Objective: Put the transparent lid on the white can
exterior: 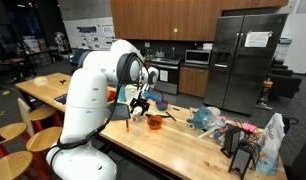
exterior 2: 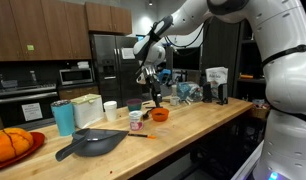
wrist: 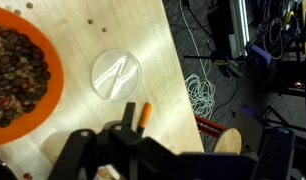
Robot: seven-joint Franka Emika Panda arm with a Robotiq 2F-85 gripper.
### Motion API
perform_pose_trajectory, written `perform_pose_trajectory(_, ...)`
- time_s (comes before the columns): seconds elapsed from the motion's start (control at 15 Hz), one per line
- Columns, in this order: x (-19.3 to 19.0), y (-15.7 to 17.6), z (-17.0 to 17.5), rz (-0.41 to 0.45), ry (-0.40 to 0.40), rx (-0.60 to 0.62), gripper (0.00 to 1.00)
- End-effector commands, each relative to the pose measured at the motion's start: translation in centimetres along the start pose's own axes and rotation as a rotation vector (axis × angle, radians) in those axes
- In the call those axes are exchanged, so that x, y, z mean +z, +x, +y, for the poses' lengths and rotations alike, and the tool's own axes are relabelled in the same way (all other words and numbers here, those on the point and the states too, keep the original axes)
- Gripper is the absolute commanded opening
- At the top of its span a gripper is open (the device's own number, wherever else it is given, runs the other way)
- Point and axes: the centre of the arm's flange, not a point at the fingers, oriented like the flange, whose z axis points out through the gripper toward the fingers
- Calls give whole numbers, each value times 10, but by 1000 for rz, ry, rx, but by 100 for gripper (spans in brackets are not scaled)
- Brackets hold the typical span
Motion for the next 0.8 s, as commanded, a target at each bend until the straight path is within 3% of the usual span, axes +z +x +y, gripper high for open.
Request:
perform_pose_trajectory(0.0, 0, 3, -1, -8, -3, -21, 100)
perform_pose_trajectory(0.4, 75, 20, -23, -106, 34, -39, 100)
perform_pose_trajectory(0.73, 132, 23, -41, -190, 3, -15, 100)
